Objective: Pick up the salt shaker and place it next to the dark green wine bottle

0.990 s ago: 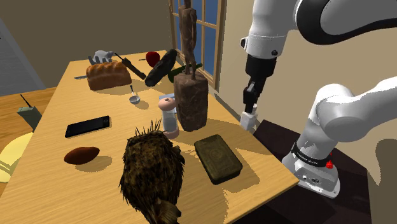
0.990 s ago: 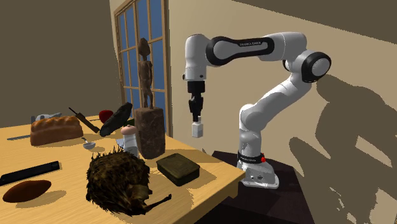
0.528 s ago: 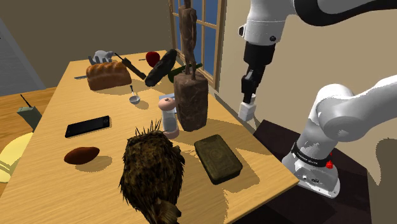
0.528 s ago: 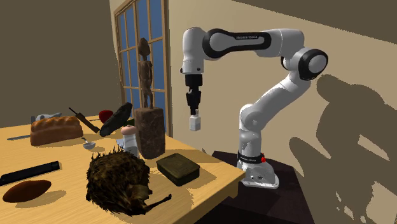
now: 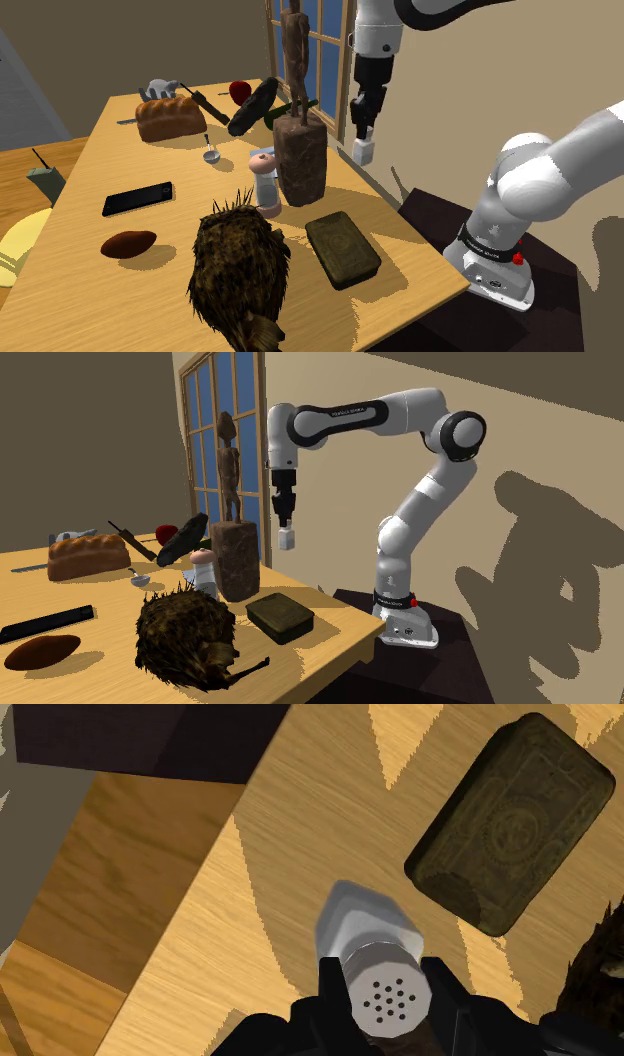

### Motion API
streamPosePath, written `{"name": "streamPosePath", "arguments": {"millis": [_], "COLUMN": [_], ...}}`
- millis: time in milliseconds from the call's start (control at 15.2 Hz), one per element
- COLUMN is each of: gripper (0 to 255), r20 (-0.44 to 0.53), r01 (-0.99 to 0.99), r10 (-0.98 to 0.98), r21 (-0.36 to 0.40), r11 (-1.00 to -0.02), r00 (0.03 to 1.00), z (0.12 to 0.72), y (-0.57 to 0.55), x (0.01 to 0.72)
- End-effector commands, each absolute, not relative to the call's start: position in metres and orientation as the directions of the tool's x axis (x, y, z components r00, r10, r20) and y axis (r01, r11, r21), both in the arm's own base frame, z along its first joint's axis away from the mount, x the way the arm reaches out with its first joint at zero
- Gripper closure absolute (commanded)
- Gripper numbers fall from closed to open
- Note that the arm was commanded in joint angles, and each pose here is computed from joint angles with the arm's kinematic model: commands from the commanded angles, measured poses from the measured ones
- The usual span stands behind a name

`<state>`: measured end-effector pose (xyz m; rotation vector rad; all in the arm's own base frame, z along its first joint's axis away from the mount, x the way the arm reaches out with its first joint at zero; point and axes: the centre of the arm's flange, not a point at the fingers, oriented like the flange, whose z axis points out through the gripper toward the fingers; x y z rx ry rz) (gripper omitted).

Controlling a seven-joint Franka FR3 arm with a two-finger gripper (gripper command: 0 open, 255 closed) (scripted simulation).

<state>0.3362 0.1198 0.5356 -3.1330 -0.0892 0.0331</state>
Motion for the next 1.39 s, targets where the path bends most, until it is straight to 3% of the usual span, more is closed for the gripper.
{"name": "streamPosePath", "arguments": {"millis": [0, 1320], "gripper": [255, 255], "r20": [-0.02, -0.02], "r01": [0.057, 0.057], "r10": [0.057, 0.057], "r21": [-0.007, -0.007], "r11": [-0.998, -0.998], "r00": [0.998, 0.998], "z": [0.536, 0.537], "y": [0.107, -0.023], "x": [0.359, 0.589]}}
